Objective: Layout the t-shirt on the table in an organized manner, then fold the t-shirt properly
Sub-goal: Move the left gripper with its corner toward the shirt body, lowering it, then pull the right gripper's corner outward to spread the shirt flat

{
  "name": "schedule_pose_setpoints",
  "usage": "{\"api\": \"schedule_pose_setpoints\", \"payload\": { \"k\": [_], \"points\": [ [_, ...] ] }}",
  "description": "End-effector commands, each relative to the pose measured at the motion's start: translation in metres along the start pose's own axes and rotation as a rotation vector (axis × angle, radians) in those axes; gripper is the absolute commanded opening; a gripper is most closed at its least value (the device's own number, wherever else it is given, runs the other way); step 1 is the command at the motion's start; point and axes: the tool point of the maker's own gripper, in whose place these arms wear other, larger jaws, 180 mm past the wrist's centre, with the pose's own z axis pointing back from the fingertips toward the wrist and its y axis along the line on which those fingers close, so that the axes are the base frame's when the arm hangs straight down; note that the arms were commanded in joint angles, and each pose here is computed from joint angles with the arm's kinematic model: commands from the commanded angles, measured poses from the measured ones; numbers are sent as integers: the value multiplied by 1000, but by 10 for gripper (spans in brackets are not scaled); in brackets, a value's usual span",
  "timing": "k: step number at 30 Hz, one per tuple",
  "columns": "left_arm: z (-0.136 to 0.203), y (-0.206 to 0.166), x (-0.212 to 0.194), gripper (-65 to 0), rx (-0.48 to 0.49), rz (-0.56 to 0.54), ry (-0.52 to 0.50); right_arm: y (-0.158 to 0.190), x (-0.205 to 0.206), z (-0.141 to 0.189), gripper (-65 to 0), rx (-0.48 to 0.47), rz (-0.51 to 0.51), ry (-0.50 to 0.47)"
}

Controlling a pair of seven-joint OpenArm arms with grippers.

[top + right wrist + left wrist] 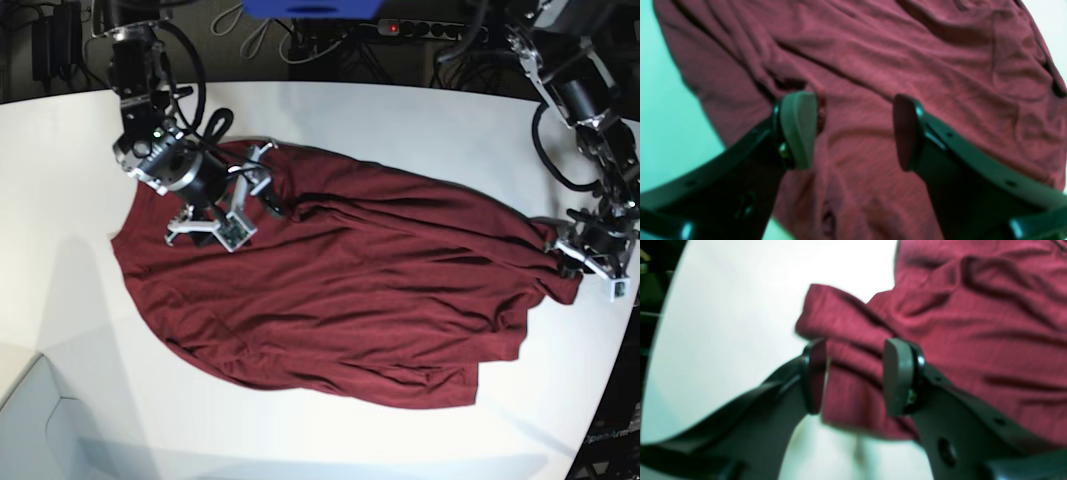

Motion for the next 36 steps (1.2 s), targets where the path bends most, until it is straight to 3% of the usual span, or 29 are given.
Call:
{"api": "schedule_pose_setpoints", "payload": {
  "k": [1, 4, 10, 12, 25, 31, 36],
  "points": [
    [7, 11, 16, -377, 21, 5, -54, -2, 12, 3, -283, -4, 1, -48],
    [10, 19, 7, -330, 42, 35, -44, 5, 6, 7, -283, 5, -7, -38],
    [6, 12, -20, -65, 21, 69, 0, 15, -6, 9, -281, 21, -26, -15],
    [3, 12, -22, -7, 17, 79, 6, 15, -6, 10, -281, 21, -28, -14],
    [0, 0, -10, 0, -45, 174, -57, 27, -16, 17, -281, 35, -39, 4],
    [-12, -4, -28, 0, -66, 225, -2, 13, -14, 35, -281, -26, -46, -7],
    [-16, -5, -27, 0, -68, 242, -35, -7, -35, 49, -281, -97, -82, 35]
  ]
}}
